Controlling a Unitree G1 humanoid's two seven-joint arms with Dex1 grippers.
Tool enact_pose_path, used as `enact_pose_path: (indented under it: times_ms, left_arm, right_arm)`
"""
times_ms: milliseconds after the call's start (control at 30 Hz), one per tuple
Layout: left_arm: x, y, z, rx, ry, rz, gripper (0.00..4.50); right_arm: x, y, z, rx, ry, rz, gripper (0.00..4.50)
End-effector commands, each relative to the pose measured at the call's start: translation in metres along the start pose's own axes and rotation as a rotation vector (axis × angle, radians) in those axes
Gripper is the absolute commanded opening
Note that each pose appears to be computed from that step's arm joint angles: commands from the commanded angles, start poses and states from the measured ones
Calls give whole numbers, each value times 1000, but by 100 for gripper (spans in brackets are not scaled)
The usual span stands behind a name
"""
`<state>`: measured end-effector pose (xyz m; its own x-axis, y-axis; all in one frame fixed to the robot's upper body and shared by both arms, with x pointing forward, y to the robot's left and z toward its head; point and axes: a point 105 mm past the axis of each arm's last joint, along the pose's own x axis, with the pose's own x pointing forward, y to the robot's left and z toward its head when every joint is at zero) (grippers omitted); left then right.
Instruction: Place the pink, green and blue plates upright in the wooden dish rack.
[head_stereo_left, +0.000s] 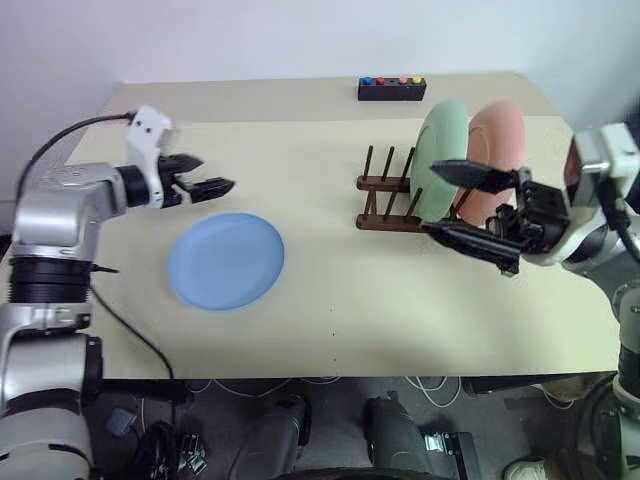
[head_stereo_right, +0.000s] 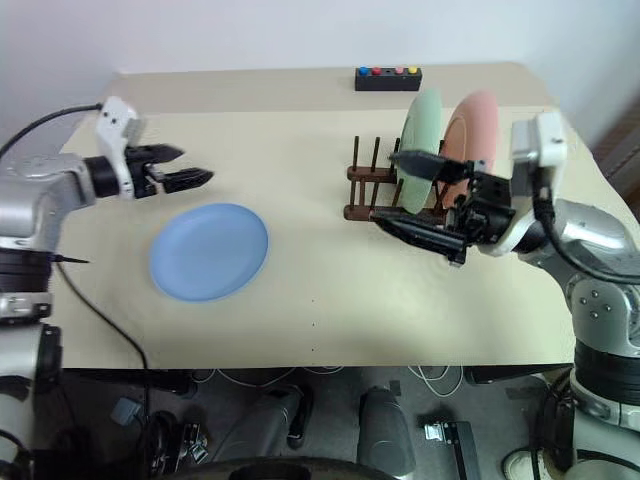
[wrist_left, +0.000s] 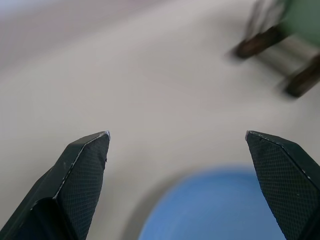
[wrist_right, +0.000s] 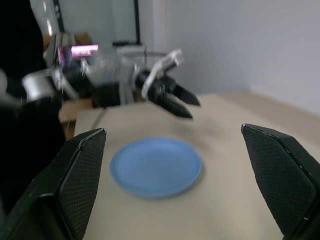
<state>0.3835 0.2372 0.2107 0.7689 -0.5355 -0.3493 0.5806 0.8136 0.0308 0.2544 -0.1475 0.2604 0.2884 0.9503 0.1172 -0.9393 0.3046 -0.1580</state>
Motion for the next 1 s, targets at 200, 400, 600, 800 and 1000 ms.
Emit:
enact_pose_path:
  times_ms: [200, 400, 600, 800, 1000]
  left_arm:
    - [-46, 22, -33, -272, 190, 150, 450]
    - [-56, 12, -68, -396, 298, 156, 450]
    - [-54, 15, -89, -535, 332, 187, 450]
    - [-51, 18, -93, -579, 333, 180, 450]
    - [-39, 25, -87, -584, 361, 192, 450]
  right_arm:
    - [9, 3, 5, -72, -10, 42, 443]
    - [10, -1, 5, -81, -23, 30, 443]
    - [10, -3, 3, -83, -19, 12, 443]
    - [8, -4, 0, -83, -14, -5, 443]
    - [9, -3, -2, -78, -13, -10, 443]
